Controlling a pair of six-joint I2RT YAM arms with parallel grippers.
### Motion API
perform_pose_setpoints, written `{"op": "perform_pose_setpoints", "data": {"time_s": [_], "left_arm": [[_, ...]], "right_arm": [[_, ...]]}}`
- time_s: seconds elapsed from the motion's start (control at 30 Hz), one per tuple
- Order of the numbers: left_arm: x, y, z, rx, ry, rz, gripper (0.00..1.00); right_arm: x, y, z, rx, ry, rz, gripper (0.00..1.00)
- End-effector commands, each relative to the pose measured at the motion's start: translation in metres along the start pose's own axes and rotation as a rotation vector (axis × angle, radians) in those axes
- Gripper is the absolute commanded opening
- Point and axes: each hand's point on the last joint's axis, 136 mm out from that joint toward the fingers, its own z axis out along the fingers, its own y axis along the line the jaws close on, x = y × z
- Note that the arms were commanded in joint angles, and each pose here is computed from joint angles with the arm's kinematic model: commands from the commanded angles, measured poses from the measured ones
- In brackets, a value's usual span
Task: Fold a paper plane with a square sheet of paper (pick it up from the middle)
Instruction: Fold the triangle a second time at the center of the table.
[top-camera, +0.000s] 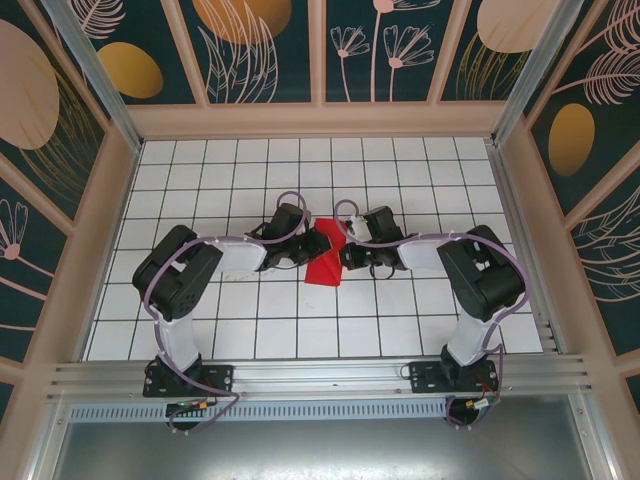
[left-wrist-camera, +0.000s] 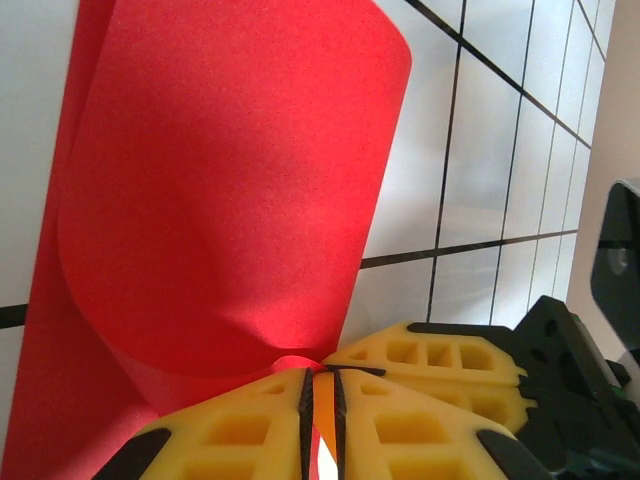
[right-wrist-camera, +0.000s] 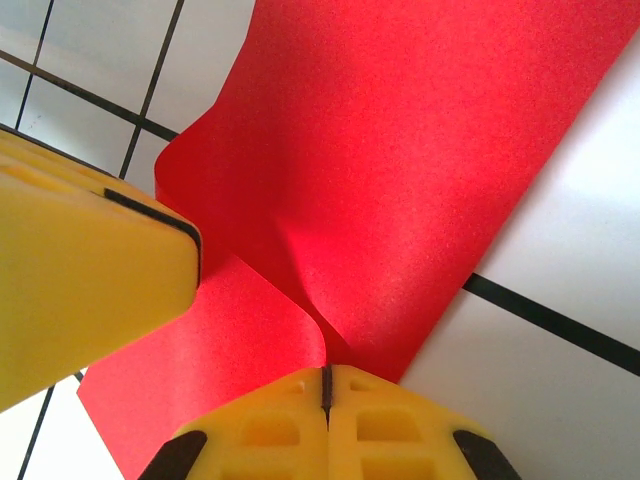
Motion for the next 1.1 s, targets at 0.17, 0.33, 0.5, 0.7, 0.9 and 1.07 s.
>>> {"op": "perform_pose_setpoints", "data": {"time_s": [0.17, 0.33, 0.5, 0.7, 0.9, 1.07], "left_arm": [[0.003, 0.03, 0.008, -0.111, 0.004, 0.006, 0.16], [0.008, 0.049, 0.009, -0.169, 0.007, -0.004, 0.15], [0.015, 0.06, 0.011, -0.191, 0.023, -0.007, 0.15], [0.019, 0.064, 0.01, -0.195, 0.033, -0.004, 0.14], [0.021, 0.06, 0.012, -0.175, 0.042, 0.001, 0.14], [0.021, 0.06, 0.012, -0.172, 0.04, 0.001, 0.14]], "right_arm": [[0.024, -0.019, 0.011, 0.06, 0.08, 0.027, 0.0], [0.024, -0.019, 0.012, 0.057, 0.08, 0.03, 0.0], [0.02, -0.015, 0.011, 0.044, 0.076, 0.042, 0.03], [-0.015, 0.004, -0.016, 0.023, -0.022, 0.054, 0.2], [-0.034, 0.008, -0.049, 0.04, -0.108, 0.115, 0.33], [-0.026, 0.047, -0.052, -0.164, -0.093, 0.187, 0.24]]}}
